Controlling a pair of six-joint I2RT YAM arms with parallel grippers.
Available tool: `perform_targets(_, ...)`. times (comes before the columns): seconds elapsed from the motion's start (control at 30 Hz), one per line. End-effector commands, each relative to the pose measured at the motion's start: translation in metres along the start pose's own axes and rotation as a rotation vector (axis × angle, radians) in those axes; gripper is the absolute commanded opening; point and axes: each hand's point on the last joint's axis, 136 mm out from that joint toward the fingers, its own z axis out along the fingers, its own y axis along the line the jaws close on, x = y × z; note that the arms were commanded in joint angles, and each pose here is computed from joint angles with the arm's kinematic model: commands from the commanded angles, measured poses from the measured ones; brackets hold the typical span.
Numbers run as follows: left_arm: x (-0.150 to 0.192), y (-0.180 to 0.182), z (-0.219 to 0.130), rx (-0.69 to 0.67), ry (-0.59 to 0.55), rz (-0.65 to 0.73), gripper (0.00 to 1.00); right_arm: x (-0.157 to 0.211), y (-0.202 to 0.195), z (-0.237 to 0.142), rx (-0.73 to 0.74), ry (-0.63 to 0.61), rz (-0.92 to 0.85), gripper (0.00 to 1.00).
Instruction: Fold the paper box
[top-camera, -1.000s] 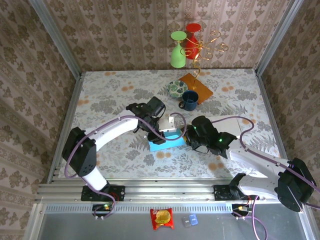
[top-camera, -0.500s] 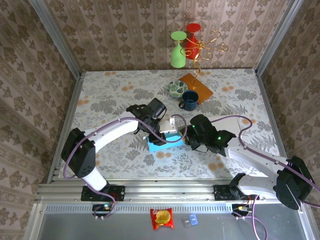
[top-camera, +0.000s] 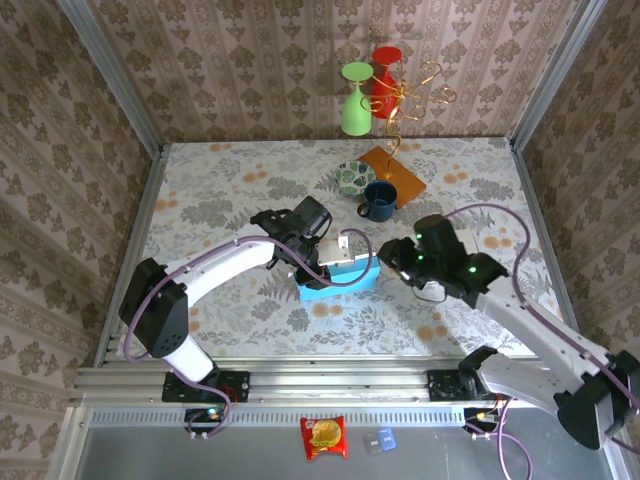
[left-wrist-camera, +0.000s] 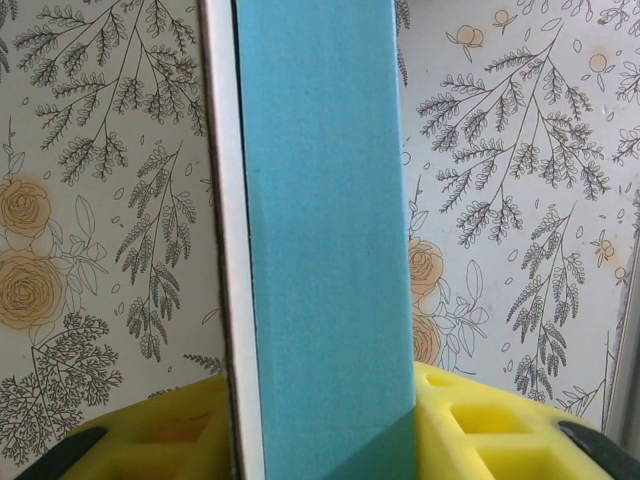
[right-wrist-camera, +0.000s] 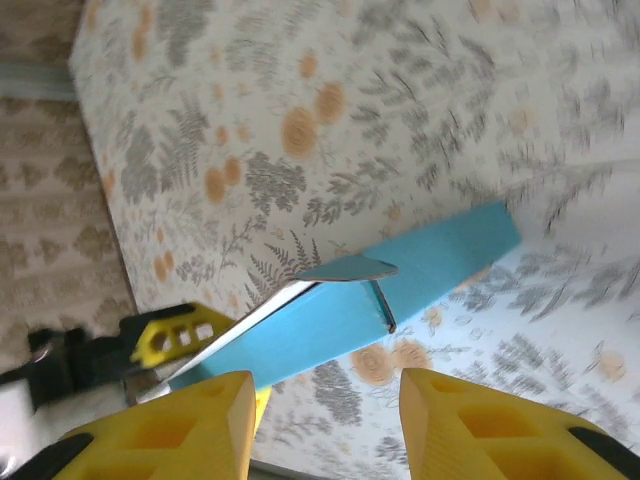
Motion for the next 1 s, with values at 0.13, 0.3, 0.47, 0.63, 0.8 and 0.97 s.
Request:
perform_targets(0.13,0.003,-0.002,-0.007,0.003,-0.007,0.019,0.39,-0.016,-0.008,-0.023,-0.002,0.09,-0.636,0.35)
perform_targets(0.3,0.004,-0.001,-0.007,0.004,-0.004,0.019,0.39,-0.017,-0.006,-0.01,0.001,0.173,-0.811,0.39)
perform_targets(0.47,0.005,-0.002,-0.006,0.007,-0.003,0.016,0.39,-0.02,-0.008,0.006,0.022,0.239,-0.881,0.43)
perform_targets(0.63,0.006,-0.001,-0.005,0.01,0.0,0.016,0.39,-0.014,-0.003,0.018,0.006,0.298,-0.904,0.46)
perform_targets(0.8,0.005,0.0,-0.005,0.011,-0.002,0.016,0.39,-0.014,-0.003,0.028,0.014,0.328,-0.905,0.45)
perform_targets(0.97,0.006,0.001,-0.005,0.013,-0.003,0.015,0.39,-0.011,0.002,0.03,0.004,0.341,-0.914,0.37)
